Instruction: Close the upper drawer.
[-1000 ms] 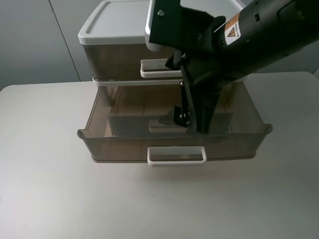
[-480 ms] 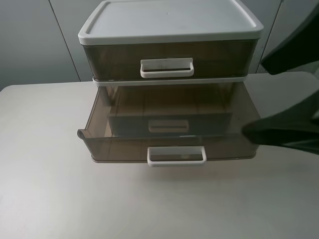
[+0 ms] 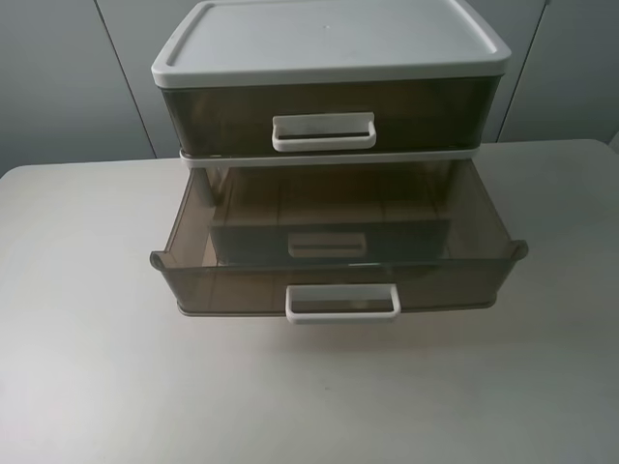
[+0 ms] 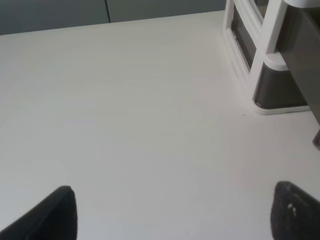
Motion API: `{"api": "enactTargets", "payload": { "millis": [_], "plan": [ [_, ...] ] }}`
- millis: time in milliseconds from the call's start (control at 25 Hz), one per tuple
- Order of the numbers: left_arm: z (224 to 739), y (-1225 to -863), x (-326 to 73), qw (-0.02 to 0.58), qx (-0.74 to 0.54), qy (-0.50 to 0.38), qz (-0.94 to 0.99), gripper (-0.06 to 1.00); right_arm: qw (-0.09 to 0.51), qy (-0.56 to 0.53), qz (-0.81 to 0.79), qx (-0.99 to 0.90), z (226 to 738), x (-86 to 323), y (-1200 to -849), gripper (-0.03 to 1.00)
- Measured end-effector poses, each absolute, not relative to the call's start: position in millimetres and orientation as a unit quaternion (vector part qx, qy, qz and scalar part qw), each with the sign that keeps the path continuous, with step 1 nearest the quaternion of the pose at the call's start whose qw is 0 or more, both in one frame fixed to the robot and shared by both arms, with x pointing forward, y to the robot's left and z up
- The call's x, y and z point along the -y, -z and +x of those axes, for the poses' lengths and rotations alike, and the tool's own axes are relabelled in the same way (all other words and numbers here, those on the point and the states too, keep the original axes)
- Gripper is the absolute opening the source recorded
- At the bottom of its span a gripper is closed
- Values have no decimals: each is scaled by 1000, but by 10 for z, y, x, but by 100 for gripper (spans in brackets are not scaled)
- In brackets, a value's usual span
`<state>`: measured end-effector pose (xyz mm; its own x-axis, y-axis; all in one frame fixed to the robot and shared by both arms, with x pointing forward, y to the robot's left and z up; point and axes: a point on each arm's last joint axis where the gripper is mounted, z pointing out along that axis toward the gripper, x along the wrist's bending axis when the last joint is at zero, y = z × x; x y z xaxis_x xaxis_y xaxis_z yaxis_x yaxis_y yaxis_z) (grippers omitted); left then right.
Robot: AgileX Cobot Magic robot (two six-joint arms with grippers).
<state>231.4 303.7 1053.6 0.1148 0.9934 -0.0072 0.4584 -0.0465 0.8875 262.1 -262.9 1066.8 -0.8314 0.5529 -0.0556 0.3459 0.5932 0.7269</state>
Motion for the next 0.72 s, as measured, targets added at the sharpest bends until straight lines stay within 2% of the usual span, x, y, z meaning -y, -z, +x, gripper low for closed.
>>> {"api": "enactTargets", "payload": {
  "millis": [160, 720],
  "plan": [
    [2314, -10536, -3037, 390, -570, -343, 637, 74, 143, -388, 257, -873, 2521, 2740, -10520, 70],
    [2314, -10536, -3037, 390, -570, -343, 637, 74, 184, -433, 313, -825, 2425, 2928, -10533, 70]
  ]
}}
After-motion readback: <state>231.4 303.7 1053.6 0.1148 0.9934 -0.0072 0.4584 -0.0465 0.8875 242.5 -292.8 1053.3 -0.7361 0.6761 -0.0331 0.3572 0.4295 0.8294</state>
